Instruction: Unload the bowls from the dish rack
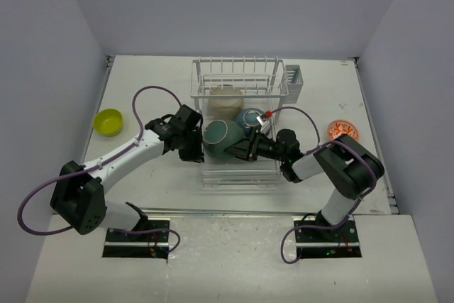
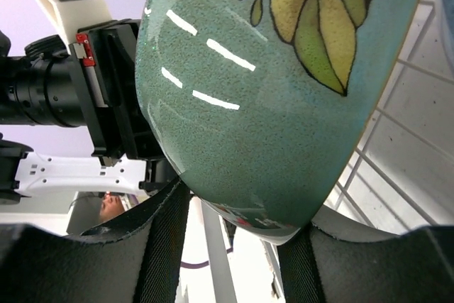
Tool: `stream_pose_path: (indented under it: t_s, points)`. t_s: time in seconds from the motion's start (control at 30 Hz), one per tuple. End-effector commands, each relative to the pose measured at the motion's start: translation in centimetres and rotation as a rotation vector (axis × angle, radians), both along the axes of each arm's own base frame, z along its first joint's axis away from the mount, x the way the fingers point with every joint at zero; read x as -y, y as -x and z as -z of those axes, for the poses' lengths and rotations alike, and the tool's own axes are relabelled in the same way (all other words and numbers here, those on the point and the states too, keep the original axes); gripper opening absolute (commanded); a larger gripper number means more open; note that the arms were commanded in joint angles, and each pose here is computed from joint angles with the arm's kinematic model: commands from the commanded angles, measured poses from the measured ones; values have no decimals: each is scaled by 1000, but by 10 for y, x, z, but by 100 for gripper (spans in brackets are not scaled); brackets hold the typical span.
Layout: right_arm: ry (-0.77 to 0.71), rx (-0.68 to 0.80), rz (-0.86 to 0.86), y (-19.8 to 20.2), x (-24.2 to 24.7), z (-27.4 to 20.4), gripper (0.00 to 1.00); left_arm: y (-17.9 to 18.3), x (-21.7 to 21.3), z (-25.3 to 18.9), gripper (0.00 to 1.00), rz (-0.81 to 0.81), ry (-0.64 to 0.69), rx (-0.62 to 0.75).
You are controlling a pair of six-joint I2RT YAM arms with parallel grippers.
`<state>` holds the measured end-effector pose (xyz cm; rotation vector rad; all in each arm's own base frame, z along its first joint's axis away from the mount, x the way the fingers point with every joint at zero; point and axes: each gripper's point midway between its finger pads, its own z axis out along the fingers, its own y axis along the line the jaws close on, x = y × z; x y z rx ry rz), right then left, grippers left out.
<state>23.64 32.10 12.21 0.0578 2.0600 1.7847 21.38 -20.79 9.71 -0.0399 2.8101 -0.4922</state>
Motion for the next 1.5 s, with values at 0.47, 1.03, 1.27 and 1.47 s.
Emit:
stream_pose_path:
  t_s: [0.47,1.03,1.27,1.47]
  points:
    - [-94,183,-7,-12,-9,-40,43,19,13,22,0,111,1,-92]
    - [-88,214,21,-16,1,-45,33,21,12,21,0,108,6,-93]
    - [-88,221,55,-17,8,-51,42,23,12,21,0,111,15,-94]
    - [-79,211,87,-19,14,-48,44,25,12,22,0,111,19,-93]
